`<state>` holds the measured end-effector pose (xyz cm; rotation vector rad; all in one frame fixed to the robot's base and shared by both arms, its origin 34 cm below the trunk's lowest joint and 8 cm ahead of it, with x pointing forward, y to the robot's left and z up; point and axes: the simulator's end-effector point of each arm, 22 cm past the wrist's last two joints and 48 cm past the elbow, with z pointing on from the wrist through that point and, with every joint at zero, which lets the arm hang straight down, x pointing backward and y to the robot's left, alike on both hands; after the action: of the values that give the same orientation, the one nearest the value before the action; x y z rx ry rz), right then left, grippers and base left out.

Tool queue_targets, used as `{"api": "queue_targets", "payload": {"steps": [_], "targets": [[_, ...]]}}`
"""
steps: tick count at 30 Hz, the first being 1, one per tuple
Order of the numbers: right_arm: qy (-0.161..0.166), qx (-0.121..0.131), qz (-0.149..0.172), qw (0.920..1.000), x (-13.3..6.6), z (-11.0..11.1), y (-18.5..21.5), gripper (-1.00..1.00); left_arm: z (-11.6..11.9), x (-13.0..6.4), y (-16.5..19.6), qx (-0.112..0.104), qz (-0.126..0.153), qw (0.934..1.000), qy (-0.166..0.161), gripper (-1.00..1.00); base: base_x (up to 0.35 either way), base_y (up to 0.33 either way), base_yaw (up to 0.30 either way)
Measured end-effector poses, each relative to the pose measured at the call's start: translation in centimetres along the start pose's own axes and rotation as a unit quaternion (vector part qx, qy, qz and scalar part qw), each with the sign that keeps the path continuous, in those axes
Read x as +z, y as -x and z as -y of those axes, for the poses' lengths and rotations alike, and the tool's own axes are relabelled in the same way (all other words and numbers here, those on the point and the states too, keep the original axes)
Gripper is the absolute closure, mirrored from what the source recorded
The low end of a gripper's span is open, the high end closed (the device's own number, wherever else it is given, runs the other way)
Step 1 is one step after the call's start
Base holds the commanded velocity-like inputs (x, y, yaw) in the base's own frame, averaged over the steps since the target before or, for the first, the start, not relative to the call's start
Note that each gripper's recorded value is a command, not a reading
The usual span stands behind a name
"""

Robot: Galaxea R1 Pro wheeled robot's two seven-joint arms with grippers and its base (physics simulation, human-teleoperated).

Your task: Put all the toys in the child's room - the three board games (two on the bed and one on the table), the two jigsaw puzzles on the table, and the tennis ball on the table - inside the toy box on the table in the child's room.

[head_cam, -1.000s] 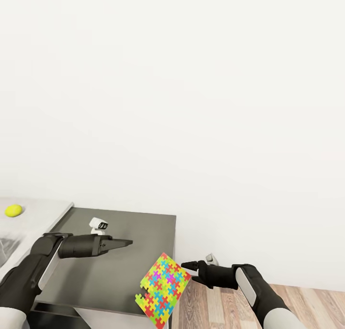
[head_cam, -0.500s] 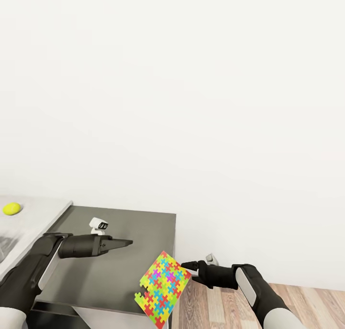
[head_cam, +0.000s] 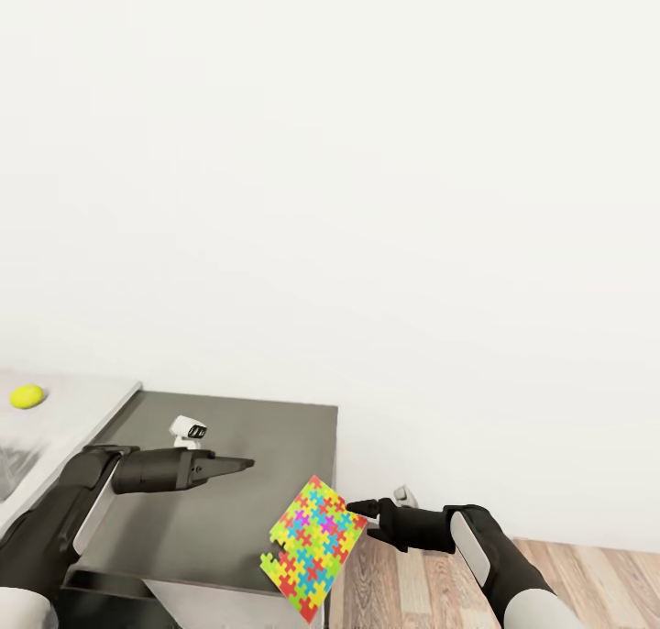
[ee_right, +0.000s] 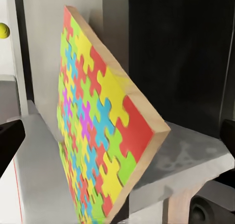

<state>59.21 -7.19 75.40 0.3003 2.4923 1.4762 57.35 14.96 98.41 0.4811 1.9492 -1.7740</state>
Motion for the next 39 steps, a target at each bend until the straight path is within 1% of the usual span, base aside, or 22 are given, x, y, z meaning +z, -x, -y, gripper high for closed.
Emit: {"api": "queue_targets", "payload": {"steps": [6,20,39], "targets": [[0.000,0.000,0.000,1.0000,-0.02,0.00,-0.01,-1.00,0.02,0.00,0.00,0.000,0.000,1.0000,0.000,-1.00,-0.082,0.051,0.000],[0.000,0.000,0.000,1.0000,-0.02,0.00,-0.01,-1.00,0.03,0.00,-0.01,0.000,0.000,1.0000,0.000,-1.00,-0.009,0.006,0.000],[0.000,-0.001,0.000,1.0000,-0.03,0.01,0.01,-1.00,0.03,0.00,-0.01,0.000,0.000,1.0000,0.000,-1.00,0.031,0.035,0.000]]}}
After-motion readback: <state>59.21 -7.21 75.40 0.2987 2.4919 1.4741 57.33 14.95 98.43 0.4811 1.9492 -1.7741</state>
